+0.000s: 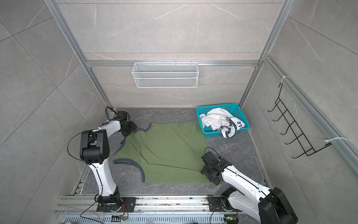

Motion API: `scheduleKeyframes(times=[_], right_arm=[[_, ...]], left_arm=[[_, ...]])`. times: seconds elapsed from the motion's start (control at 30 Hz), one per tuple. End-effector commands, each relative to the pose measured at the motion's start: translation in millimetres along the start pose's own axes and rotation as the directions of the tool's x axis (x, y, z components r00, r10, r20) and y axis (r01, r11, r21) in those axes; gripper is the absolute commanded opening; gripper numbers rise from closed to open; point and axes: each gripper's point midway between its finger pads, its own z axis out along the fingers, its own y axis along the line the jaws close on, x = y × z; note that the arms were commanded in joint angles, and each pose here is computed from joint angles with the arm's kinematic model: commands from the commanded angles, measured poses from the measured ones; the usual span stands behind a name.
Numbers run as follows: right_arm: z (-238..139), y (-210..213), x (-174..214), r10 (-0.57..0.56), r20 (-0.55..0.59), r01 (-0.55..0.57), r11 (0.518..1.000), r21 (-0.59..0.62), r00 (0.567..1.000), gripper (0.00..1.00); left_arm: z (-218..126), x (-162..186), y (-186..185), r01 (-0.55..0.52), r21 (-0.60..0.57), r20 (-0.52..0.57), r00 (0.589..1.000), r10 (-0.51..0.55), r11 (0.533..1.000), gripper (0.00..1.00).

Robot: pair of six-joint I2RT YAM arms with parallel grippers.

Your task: Fold and stack the tank tops

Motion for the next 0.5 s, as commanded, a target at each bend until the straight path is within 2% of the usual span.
scheduleKeyframes(times=[0.0,0.3,0.47], right_arm=[[7,-13,5,0.004,-0.024,-0.003,0.999,0.054,1.0,0.75],[8,-13,5,0.01,-0.028,-0.009,0.998,0.059,1.0,0.75],[7,-14,4,0.016,-0.027,-0.015,0.998,0.059,1.0,0.75]], left_arm=[[-1,-26,7,-0.027,-0.017,0.055,0.998,0.028,1.0,0.69],[23,-51,-5,-0.06,0.022,0.041,0.997,0.059,0.998,0.7],[27,-68,-3,-0.03,0.018,0.019,0.999,0.03,0.999,0.75]])
